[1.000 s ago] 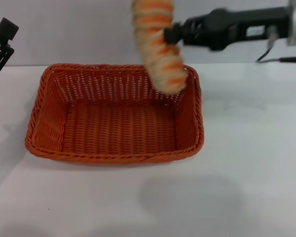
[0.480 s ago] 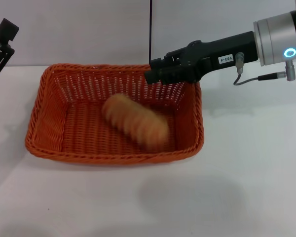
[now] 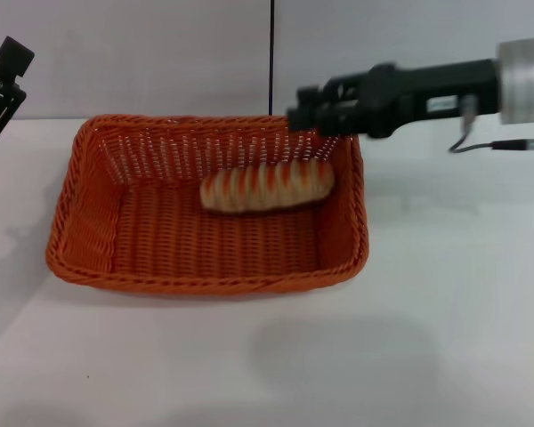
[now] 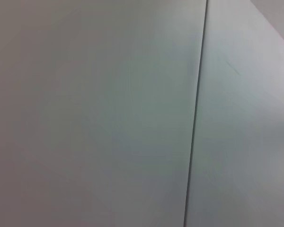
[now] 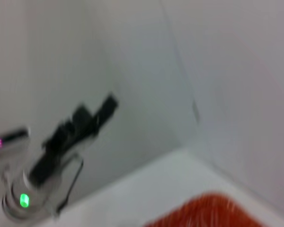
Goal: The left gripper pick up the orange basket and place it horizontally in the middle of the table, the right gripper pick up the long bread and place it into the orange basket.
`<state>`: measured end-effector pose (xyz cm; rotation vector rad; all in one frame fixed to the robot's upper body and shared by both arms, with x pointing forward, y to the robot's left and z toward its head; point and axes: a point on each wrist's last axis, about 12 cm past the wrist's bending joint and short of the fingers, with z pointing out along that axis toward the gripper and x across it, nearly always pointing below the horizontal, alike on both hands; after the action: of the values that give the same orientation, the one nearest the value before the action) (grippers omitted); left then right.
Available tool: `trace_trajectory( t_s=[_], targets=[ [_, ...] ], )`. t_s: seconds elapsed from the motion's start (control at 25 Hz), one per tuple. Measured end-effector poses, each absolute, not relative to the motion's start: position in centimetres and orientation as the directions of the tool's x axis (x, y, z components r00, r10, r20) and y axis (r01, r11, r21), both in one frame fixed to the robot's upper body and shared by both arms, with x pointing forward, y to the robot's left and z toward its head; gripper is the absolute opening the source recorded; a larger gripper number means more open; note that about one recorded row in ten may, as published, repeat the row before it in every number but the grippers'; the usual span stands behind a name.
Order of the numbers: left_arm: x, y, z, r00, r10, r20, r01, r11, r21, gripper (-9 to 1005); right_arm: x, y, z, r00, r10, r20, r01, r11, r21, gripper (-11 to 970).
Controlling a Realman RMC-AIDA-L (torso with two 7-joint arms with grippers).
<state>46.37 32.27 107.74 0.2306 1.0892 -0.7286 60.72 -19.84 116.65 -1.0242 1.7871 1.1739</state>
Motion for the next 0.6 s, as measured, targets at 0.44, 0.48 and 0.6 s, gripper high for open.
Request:
trace_trajectory(
  t_s=[0.44, 0.48, 0.6],
  targets=[
    [46.2, 33.1, 107.8, 0.302, -0.430, -0.851, 0.583, 0.790, -0.192, 797, 56.9, -29.0, 114.4, -0.134, 0.234, -0.963, -0.829, 0.506, 0.238, 470],
    [46.2, 33.4, 107.8, 0.310, -0.429, -0.848, 0.567, 0.800, -0.197, 797, 56.4, -29.8, 113.9, -0.096, 0.268, -0.959, -0.807, 0.543, 0.233, 470],
    [45.9, 34.1, 107.6, 0.339, -0.423, -0.841, 0.514, 0.831, -0.211, 797, 54.4, -32.9, 112.0, 0.080, 0.343, -0.936, -0.680, 0.705, 0.200, 470]
  ],
)
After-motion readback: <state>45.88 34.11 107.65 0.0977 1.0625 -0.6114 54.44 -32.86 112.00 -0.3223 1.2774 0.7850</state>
